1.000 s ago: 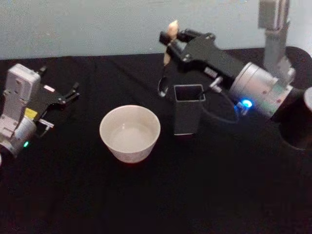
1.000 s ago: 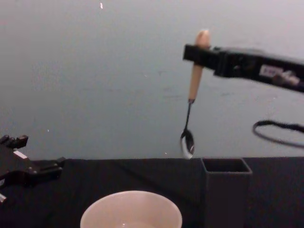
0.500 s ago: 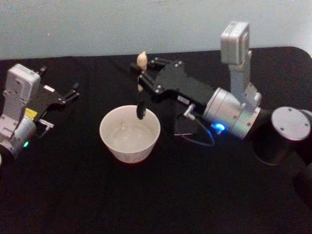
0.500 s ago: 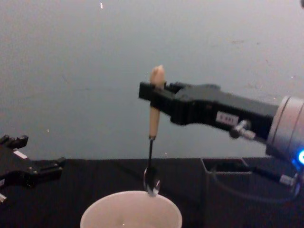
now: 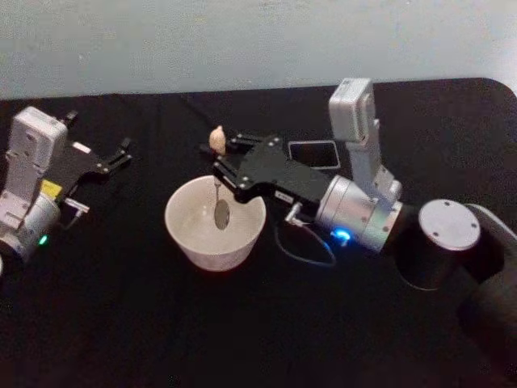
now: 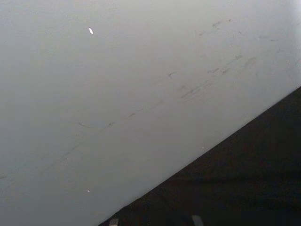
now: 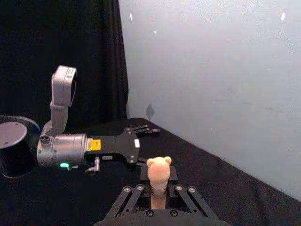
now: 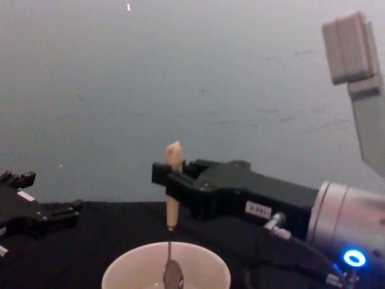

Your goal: Pick up the stirring spoon with one hand, stir inside the cup, then place it back in its original position.

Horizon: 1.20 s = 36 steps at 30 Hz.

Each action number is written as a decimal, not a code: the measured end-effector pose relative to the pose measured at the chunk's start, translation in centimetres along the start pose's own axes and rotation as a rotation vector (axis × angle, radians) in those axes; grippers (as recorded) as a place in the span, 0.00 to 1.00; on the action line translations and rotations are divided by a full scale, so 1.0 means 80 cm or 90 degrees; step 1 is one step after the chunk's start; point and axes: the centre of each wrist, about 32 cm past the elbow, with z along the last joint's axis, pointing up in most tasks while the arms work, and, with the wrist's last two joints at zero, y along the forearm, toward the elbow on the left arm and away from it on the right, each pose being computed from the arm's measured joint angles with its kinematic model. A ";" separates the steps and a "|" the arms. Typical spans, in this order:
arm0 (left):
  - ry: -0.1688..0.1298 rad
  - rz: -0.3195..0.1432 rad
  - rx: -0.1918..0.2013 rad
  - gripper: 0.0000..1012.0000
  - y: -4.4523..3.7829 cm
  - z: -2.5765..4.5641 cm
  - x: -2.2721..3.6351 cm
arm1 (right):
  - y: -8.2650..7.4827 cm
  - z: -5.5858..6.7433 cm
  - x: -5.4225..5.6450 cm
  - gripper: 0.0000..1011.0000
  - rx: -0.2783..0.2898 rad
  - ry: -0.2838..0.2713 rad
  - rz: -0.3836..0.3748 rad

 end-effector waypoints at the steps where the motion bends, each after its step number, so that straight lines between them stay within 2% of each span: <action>1: 0.000 0.000 0.000 0.99 0.000 0.0000 0.0000 | 0.002 -0.004 0.000 0.21 -0.001 0.000 0.002; 7: 0.000 0.000 0.000 0.99 0.000 0.0000 0.0000 | 0.012 -0.018 0.000 0.21 -0.008 -0.002 0.000; 18: 0.000 0.000 0.000 0.99 0.000 0.0000 0.0000 | 0.026 -0.032 0.002 0.21 -0.011 -0.007 -0.024; 28: 0.000 0.000 0.000 0.99 0.000 0.0000 0.0000 | 0.030 -0.034 0.007 0.21 -0.010 -0.006 -0.048; 36: 0.000 0.000 0.000 0.99 0.000 0.0000 0.0000 | 0.018 -0.031 0.009 0.21 -0.015 -0.001 -0.053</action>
